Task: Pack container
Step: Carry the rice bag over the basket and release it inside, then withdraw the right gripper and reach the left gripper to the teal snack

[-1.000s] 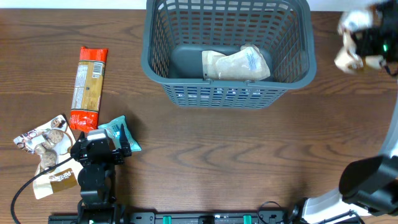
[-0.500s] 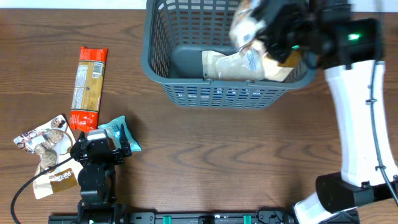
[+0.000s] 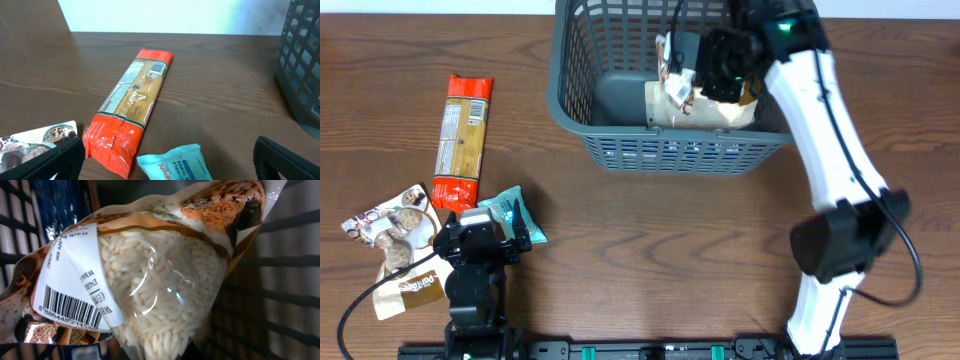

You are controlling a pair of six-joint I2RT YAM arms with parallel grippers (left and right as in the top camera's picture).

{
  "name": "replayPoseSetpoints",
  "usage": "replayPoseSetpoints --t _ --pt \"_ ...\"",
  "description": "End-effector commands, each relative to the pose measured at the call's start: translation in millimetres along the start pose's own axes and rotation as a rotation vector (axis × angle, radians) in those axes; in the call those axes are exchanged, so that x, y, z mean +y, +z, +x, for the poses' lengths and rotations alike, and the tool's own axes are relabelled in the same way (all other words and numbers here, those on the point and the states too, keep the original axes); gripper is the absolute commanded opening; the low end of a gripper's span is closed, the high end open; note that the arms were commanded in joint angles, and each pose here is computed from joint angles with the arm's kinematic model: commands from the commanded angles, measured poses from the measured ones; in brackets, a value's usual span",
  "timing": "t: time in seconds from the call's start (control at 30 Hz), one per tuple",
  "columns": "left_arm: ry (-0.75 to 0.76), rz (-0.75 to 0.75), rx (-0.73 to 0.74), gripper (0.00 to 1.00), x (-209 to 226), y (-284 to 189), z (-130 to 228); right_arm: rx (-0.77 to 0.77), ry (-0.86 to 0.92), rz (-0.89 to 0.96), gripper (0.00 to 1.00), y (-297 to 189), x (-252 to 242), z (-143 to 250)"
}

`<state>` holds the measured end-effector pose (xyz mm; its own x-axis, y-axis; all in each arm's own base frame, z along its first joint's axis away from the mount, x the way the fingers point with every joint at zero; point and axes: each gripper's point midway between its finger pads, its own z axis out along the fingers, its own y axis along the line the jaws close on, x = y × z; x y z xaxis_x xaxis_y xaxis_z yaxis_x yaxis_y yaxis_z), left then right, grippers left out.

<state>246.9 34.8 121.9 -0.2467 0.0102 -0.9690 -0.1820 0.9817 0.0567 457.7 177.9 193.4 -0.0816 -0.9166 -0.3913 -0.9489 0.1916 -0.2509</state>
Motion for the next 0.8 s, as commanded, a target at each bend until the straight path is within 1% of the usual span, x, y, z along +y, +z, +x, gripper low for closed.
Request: replayPoseSetpoints --t 0.0,0.03,0.07,0.1,0.13,0.2,0.3,0.43,0.53,0.6,0.67,0.7,0.77 --pt "0.016 -0.013 0.023 0.99 2 1 10 -0.026 -0.011 -0.039 0.07 13 1 -2" --pt "0.016 -0.013 0.023 0.99 2 1 10 -0.020 0.005 -0.051 0.14 19 2 0" --pt "0.016 -0.013 0.023 0.99 2 1 10 -0.015 0.020 -0.058 0.27 23 3 1" --pt "0.016 -0.013 0.023 0.99 2 1 10 -0.014 0.034 -0.060 0.38 25 3 2" --pt "0.016 -0.013 0.023 0.99 2 1 10 -0.014 0.052 -0.060 0.99 26 2 2" --pt "0.015 -0.013 0.023 0.99 2 1 10 -0.015 0.086 -0.057 0.99 24 2 1" --pt "0.016 -0.014 0.023 0.99 2 1 10 -0.036 0.184 -0.041 0.99 11 1 -6" --pt "0.016 -0.014 0.021 0.99 2 1 9 -0.155 0.325 -0.026 0.99 -33 4 -30" --pt "0.006 -0.014 0.003 0.99 2 1 5 -0.255 0.382 0.044 0.99 -86 0 -44" --pt "-0.064 -0.014 0.007 0.99 2 1 4 -0.315 0.442 0.151 0.99 -130 -12 -45" --pt "-0.128 0.005 0.025 0.99 0 -3 -3 -0.371 0.564 0.305 0.99 -183 -30 -32" --pt "-0.136 0.023 0.041 0.99 -3 -7 -10 -0.397 0.629 0.376 0.99 -208 -36 -23" --pt "-0.131 0.036 0.077 0.99 -3 -17 -27 -0.434 0.772 0.525 0.99 -260 -45 8"
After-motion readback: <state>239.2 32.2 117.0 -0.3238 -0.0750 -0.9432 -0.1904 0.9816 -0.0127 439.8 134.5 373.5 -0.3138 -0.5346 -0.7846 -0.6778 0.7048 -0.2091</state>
